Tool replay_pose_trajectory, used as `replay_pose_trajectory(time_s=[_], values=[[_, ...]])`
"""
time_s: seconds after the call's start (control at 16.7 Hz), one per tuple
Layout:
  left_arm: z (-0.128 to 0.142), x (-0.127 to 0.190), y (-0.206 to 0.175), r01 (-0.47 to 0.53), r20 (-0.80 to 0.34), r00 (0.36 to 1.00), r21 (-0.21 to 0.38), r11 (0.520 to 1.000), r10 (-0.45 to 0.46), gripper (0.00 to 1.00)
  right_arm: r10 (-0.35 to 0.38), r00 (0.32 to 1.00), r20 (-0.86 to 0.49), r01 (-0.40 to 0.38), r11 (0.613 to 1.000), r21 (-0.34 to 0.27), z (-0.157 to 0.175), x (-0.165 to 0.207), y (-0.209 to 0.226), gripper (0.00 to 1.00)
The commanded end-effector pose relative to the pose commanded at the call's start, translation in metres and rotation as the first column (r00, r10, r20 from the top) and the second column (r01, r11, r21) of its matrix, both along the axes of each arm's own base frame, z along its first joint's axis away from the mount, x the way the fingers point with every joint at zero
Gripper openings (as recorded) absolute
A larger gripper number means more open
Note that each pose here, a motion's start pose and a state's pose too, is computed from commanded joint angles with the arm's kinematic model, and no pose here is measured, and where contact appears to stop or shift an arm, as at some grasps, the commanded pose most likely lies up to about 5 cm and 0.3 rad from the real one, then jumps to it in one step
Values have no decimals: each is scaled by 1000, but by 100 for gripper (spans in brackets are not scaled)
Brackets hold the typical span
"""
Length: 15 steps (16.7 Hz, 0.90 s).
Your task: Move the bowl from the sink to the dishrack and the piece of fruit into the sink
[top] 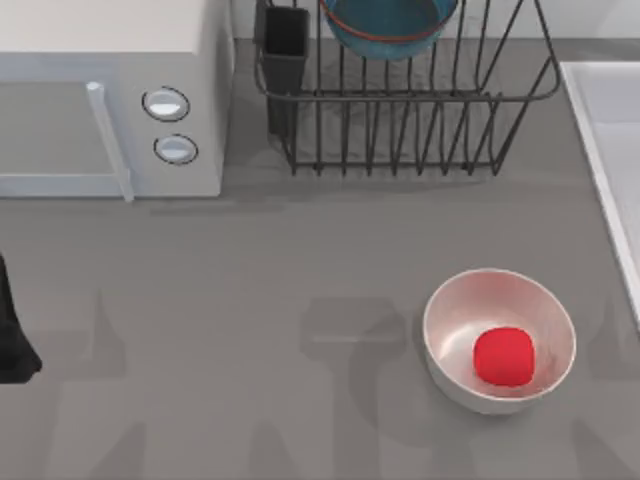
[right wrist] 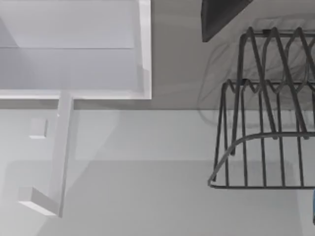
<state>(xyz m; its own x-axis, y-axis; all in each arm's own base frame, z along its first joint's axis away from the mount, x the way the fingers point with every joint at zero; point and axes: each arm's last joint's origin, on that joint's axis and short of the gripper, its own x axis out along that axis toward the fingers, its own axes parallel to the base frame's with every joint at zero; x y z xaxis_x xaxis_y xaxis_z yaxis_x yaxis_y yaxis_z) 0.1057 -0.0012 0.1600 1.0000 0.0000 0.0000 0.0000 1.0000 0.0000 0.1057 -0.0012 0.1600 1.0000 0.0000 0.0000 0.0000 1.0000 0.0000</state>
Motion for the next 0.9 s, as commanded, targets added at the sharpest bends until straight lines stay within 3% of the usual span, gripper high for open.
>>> replay_pose_trajectory(time_s=[0.72,0.9], values=[[0,0,0,0,0,1000,0,1000,0,100,0,1000,-1,0,1000,0,0,0,0,100],[0,0,0,0,0,1000,0,1000,0,100,27,998,-55,-25,999,28,11,1,3,100]])
